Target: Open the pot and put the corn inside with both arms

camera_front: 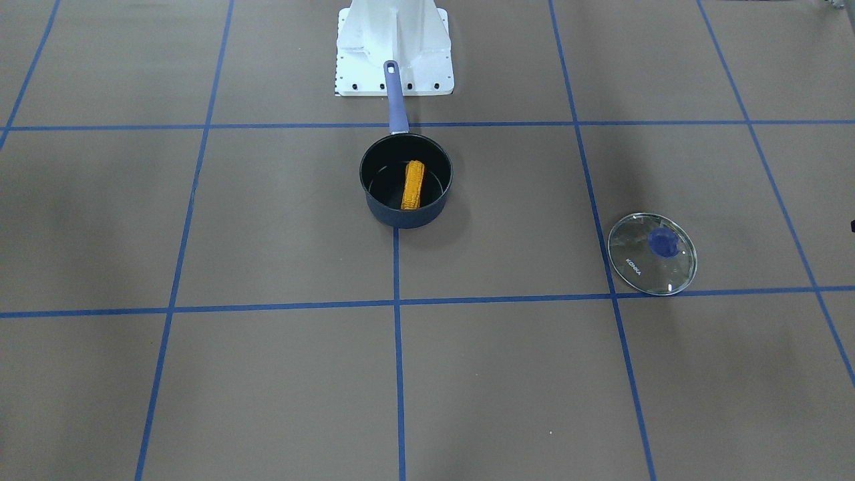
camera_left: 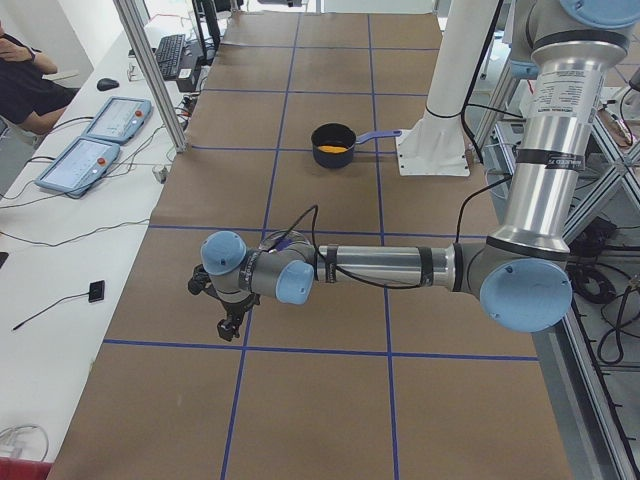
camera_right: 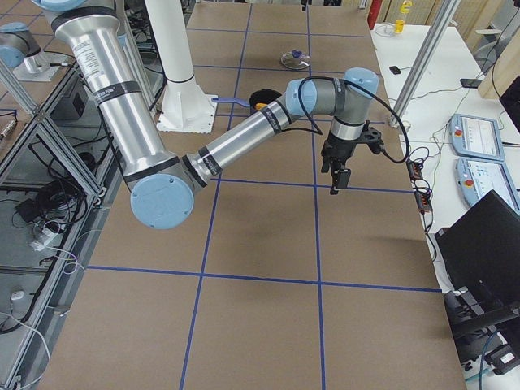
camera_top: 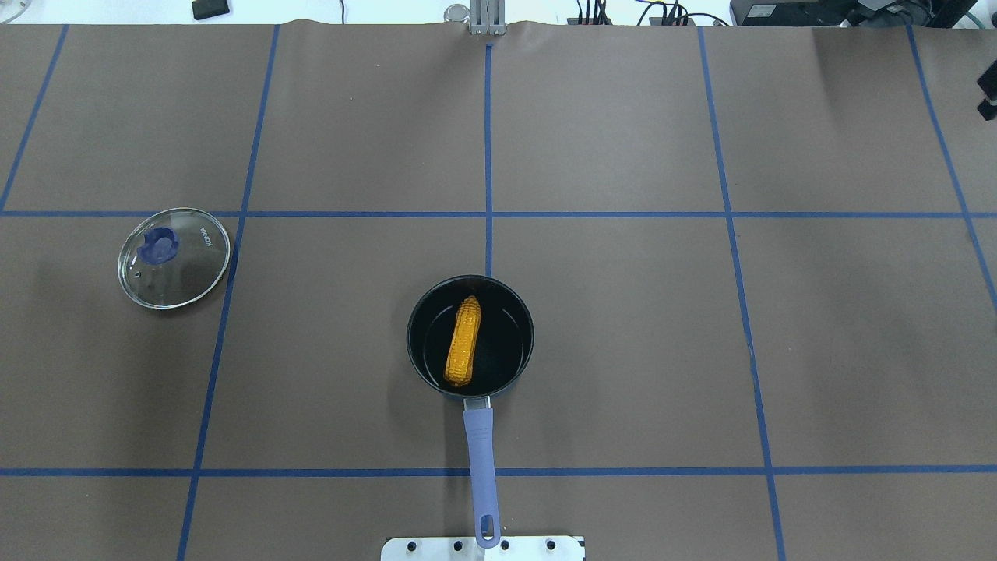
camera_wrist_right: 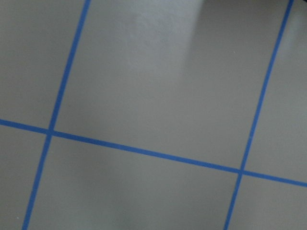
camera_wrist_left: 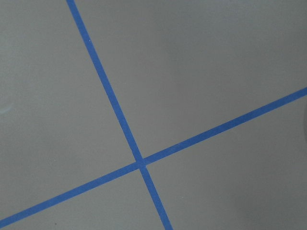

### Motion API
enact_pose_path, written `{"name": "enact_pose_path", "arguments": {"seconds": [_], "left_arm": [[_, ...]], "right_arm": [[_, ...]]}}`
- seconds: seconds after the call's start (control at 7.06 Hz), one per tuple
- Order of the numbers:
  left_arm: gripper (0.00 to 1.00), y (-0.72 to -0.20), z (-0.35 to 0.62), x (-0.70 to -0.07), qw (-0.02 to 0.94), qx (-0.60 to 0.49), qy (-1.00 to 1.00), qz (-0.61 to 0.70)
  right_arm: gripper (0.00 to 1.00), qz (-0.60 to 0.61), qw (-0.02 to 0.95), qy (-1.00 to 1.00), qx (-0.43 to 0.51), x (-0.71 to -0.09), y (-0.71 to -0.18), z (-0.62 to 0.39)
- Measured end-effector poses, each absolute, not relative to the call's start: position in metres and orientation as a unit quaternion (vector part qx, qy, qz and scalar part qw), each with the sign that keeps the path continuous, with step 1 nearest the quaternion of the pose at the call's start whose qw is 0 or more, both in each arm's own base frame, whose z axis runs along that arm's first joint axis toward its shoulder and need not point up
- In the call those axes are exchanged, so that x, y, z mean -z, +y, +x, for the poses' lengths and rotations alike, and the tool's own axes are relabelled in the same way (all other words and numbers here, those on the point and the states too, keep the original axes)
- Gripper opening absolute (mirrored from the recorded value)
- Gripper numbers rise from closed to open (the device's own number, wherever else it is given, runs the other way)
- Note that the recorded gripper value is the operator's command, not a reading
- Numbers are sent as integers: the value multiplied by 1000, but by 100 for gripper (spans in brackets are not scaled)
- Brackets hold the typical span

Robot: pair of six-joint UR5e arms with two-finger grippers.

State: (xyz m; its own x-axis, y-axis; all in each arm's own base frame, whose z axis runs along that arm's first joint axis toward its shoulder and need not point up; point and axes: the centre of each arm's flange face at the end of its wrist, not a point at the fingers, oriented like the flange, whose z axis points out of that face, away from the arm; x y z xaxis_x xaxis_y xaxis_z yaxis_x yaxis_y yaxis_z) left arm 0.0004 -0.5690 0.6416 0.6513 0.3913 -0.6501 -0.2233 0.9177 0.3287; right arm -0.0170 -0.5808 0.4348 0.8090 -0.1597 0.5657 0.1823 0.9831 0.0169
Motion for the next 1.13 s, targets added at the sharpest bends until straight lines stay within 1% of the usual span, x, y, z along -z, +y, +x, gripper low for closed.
{"name": "enact_pose_path", "arguments": {"seconds": [0.42,0.57,0.85,1.13], "left_arm": [[100,-559,-13,-653,905,-157,381,105],[100,-556,-14,-657,906,-155,381,103],[100,-554,-15,-659,906,-151,381,101],[100,-554,-16,-659,907,-146,382,99]], "right_arm": [[100,-35,926,-373,49,-554,-525,43],[100,-25,923,-382,38,-579,-508,47],[100,-4,923,-385,25,-606,-484,49],[100,4,923,-384,23,-612,-477,50]]}}
